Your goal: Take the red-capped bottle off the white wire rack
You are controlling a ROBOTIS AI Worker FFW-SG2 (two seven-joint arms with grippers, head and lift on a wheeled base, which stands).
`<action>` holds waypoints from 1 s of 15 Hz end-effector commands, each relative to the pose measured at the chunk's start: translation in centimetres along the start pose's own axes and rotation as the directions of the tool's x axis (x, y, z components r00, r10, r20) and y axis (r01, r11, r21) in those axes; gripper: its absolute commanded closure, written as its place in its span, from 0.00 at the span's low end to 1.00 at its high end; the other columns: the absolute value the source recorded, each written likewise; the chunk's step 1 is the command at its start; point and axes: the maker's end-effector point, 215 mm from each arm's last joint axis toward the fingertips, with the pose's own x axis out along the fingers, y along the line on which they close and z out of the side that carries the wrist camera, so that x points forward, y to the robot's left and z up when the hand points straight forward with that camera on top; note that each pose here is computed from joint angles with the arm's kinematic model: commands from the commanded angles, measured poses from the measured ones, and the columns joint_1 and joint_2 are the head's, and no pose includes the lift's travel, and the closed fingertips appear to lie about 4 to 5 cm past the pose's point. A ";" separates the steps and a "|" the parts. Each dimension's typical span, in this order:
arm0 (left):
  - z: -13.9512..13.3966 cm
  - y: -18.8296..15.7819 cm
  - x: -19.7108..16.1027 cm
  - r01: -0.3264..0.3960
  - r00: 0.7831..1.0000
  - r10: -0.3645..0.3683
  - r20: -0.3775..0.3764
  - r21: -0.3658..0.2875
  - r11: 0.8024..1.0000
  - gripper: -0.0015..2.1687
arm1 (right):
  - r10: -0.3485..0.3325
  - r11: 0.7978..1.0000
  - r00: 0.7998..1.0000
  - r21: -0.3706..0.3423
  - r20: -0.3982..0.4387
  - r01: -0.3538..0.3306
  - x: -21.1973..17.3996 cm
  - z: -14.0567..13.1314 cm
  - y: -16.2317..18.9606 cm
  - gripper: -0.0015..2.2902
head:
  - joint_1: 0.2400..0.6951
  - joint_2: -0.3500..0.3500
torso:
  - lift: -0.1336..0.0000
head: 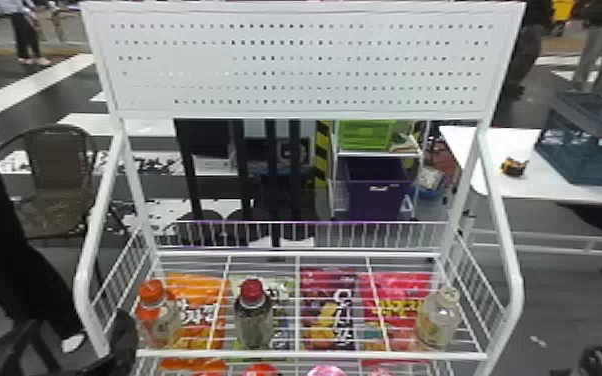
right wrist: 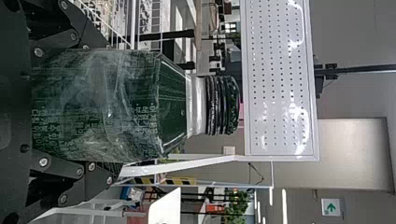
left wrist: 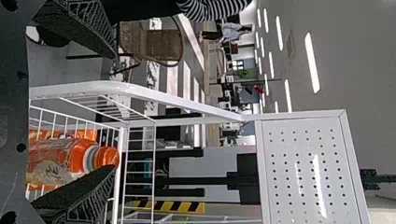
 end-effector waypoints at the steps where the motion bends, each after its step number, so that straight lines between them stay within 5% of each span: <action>1: -0.1 0.0 0.0 0.001 1.000 -0.001 -0.002 -0.002 1.000 0.02 | -0.001 1.000 1.000 0.001 -0.002 0.001 0.0 -0.1 0.0 0.51 | 0.57 0.50 | 1.00; 10: -0.4 -0.5 -0.1 0.007 1.000 -0.007 -0.007 -0.006 1.000 0.03 | 0.000 1.000 1.000 0.000 0.003 0.000 -0.1 0.2 0.0 0.49 | 0.57 0.50 | 1.00; 15: -6.3 -8.3 -1.4 0.081 0.996 -0.082 -0.025 -0.054 0.995 0.03 | 0.002 1.000 1.000 0.002 0.004 -0.002 -0.1 0.3 0.2 0.49 | 0.57 0.50 | 1.00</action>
